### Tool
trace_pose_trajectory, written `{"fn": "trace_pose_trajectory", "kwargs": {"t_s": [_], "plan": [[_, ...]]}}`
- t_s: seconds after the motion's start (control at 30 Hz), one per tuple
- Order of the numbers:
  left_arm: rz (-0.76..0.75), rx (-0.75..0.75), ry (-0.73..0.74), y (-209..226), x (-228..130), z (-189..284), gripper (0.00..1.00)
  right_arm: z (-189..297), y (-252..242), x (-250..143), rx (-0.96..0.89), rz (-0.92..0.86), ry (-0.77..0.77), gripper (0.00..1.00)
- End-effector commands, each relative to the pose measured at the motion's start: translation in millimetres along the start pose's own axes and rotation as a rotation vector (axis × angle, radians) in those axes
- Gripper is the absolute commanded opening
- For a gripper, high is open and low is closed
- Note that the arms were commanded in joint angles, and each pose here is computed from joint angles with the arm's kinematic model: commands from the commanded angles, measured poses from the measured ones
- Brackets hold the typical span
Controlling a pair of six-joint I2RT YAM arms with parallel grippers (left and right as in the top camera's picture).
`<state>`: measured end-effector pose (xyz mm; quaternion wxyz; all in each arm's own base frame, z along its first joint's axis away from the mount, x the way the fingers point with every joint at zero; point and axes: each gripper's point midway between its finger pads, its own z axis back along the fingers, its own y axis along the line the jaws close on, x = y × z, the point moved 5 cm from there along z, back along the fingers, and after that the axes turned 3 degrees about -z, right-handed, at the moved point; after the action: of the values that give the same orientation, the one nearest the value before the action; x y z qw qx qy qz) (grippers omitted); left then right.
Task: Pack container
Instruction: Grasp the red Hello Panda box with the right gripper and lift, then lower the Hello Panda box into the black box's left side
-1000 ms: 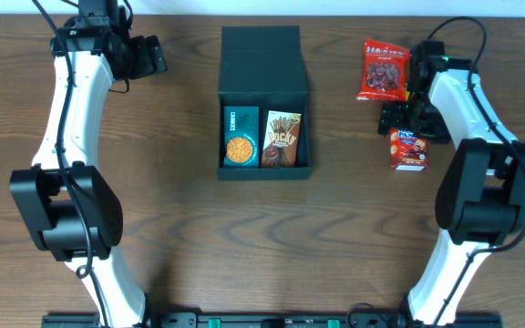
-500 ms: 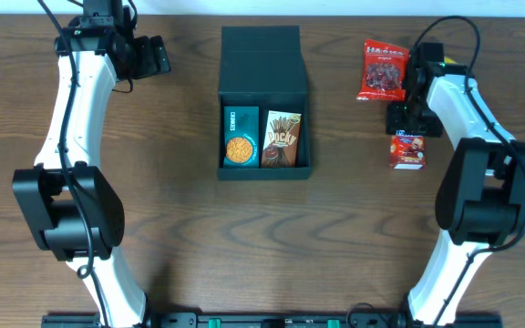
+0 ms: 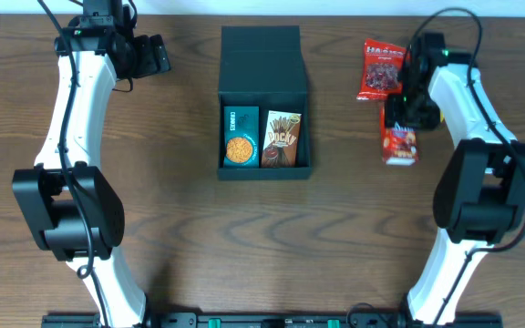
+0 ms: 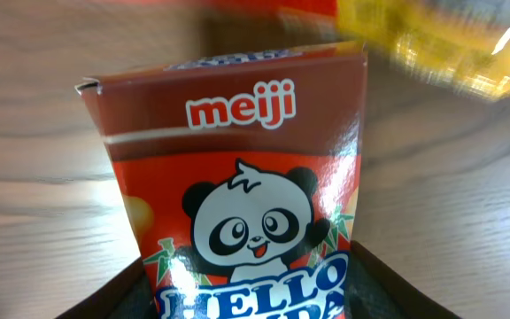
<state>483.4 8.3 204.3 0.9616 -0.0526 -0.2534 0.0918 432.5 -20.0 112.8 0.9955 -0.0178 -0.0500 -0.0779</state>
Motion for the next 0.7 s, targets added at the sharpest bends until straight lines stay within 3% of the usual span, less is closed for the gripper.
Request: {"fn": "trace_pose_trajectory", "kwargs": {"t_s": [0.0,0.23,0.4,0.67], "plan": [[0.003,0.005,0.013,0,-2,-6,0.95,37,28,19,0.052,0.051,-0.091,0.54],[0.005,0.017,0.011,2,-2,-6,0.95,105,100,21,0.129,0.162,-0.201,0.54],[0.027,0.073,0.002,20,1,-5,0.95,115,160,-3,0.187,0.187,-0.192,0.58],[0.094,0.107,0.002,56,3,-2,0.95,121,237,-43,0.265,0.195,-0.180,0.56]]}}
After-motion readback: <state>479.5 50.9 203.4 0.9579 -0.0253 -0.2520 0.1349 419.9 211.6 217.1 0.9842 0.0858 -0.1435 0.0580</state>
